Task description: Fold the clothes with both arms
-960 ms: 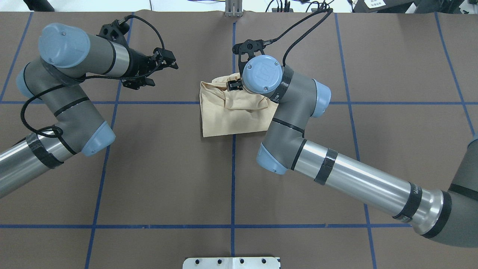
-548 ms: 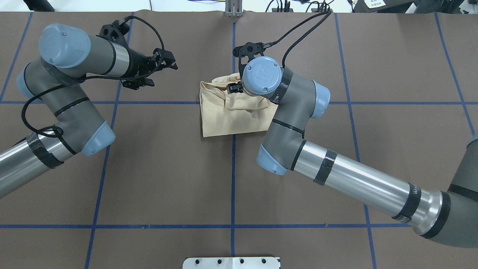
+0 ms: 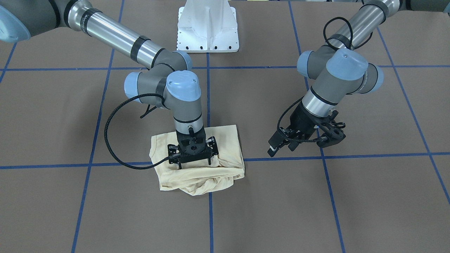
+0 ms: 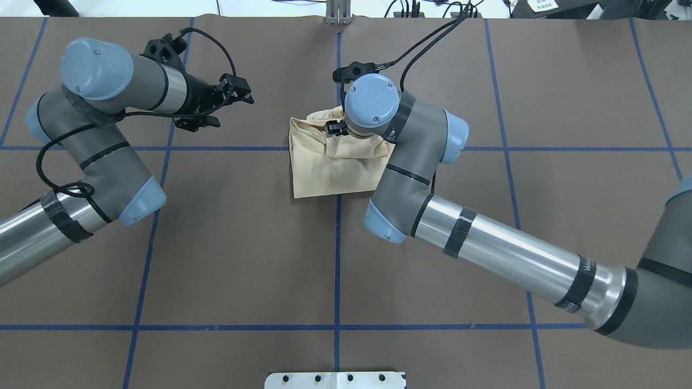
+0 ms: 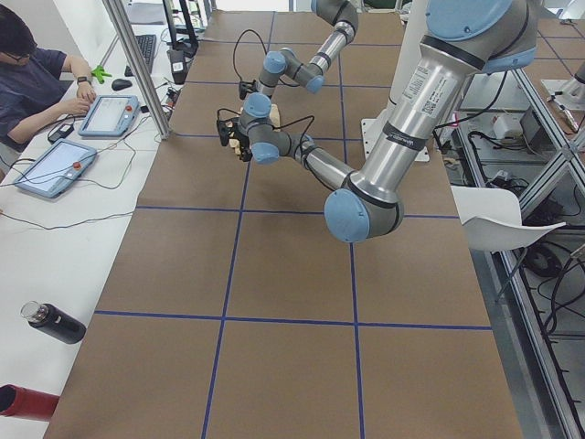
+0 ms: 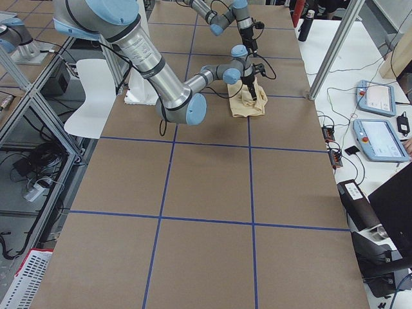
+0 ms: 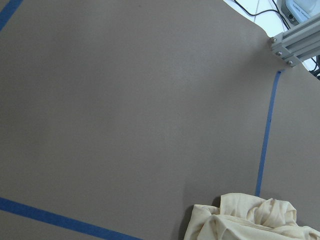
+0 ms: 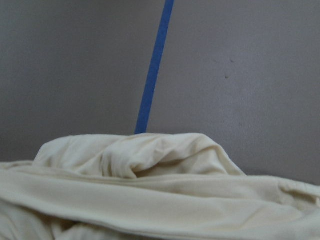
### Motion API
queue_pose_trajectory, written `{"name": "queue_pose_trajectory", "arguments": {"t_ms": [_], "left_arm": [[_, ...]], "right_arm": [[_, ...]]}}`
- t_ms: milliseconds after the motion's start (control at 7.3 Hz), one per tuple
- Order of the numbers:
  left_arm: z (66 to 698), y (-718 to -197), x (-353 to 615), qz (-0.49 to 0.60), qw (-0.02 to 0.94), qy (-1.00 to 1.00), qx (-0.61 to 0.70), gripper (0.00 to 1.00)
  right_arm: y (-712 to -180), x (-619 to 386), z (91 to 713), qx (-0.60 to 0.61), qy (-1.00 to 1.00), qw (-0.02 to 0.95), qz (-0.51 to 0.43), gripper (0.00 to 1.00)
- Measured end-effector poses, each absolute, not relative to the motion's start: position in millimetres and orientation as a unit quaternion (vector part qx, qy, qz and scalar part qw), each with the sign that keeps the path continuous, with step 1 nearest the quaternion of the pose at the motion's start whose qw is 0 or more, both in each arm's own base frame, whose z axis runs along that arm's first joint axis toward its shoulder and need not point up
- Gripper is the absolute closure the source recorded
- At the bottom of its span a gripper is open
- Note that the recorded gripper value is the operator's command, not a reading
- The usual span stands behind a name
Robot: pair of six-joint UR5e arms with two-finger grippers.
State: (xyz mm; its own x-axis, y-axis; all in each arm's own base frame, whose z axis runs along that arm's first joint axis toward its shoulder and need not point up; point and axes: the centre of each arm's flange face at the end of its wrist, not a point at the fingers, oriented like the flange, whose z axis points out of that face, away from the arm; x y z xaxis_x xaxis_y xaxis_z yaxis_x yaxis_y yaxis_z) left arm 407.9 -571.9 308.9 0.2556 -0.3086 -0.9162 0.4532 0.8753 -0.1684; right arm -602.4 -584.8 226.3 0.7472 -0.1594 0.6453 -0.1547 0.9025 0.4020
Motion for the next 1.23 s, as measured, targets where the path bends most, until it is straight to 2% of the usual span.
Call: {"name": "queue_pose_trajectory", "arguments": {"t_ms": [822, 1234], "left_arm": [[310, -578, 400, -0.242, 0.790, 0.559, 0.071, 0.01], [309, -587, 370, -0.191, 0.802, 0.552, 0.128, 0.01]], "right_arm": [[-658, -582, 216, 0.221, -0.327, 0.918, 0.031, 0.00], [-690, -514, 215, 0.205, -0.350, 0.914, 0.021, 0.00]]}}
